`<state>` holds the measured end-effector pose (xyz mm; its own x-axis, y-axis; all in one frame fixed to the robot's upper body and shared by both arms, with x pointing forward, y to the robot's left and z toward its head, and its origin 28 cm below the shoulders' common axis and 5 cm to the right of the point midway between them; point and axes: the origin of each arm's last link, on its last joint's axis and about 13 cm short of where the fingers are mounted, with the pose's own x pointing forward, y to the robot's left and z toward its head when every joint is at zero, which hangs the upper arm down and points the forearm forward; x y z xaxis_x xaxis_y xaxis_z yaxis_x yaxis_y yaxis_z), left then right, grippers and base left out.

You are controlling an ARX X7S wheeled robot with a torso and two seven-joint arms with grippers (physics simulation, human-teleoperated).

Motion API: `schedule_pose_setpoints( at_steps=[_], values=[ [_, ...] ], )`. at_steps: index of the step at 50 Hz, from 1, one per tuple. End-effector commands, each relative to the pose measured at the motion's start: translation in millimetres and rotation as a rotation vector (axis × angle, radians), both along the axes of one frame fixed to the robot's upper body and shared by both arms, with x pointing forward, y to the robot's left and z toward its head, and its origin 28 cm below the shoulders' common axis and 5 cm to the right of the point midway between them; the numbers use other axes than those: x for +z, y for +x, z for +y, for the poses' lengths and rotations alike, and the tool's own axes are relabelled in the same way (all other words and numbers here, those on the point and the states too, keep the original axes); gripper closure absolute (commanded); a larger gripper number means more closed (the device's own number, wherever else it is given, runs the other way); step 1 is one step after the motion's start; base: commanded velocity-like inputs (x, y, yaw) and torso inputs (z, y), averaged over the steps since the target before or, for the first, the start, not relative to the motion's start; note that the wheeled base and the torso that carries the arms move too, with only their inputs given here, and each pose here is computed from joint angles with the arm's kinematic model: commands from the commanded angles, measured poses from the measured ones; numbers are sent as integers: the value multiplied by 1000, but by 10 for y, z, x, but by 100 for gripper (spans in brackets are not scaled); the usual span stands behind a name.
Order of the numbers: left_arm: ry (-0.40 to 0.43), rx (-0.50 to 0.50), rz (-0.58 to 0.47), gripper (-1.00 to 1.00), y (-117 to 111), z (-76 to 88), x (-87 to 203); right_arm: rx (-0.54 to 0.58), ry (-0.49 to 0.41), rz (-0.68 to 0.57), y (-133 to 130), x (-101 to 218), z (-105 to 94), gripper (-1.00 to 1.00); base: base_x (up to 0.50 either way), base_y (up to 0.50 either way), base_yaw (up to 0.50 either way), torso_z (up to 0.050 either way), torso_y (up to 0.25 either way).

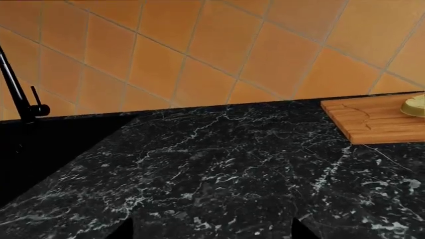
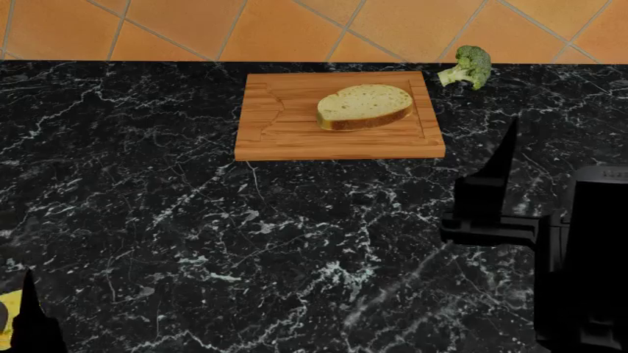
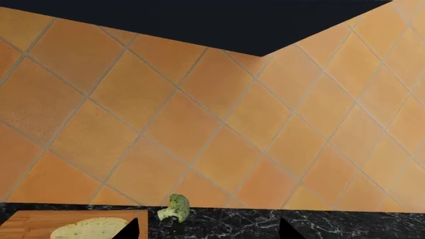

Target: Pick up the wedge of cheese and place it on the slice of bread to prepare a simple cheese on bread dish.

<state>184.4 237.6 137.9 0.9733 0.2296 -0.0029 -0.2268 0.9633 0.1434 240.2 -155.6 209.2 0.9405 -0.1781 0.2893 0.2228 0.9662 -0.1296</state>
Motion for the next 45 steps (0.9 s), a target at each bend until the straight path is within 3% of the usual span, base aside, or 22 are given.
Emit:
schedule_pose_setpoints(
  at_steps=[1, 7, 21, 30, 45],
  values=[
    [-127, 16, 69, -100, -155, 42, -166, 2, -1, 18, -1, -66, 7, -100, 0, 0, 0, 0, 0],
    [-222, 35, 100, -100, -170, 62, -148, 0, 1, 14, 3, -10, 8, -100, 0, 0, 0, 0, 0],
    [-248, 20, 139, -100, -208, 40, -168, 2, -5, 27, 33, -58, 18, -100, 0, 0, 0, 0, 0],
    [-154, 35, 191, -100, -186, -54, -340, 6, 1, 31, 26, -50, 17, -100, 0, 0, 0, 0, 0],
    [-103, 31, 224, -100, -136, -155, -418, 8, 9, 36, 22, -97, 8, -100, 0, 0, 0, 0, 0]
  ],
)
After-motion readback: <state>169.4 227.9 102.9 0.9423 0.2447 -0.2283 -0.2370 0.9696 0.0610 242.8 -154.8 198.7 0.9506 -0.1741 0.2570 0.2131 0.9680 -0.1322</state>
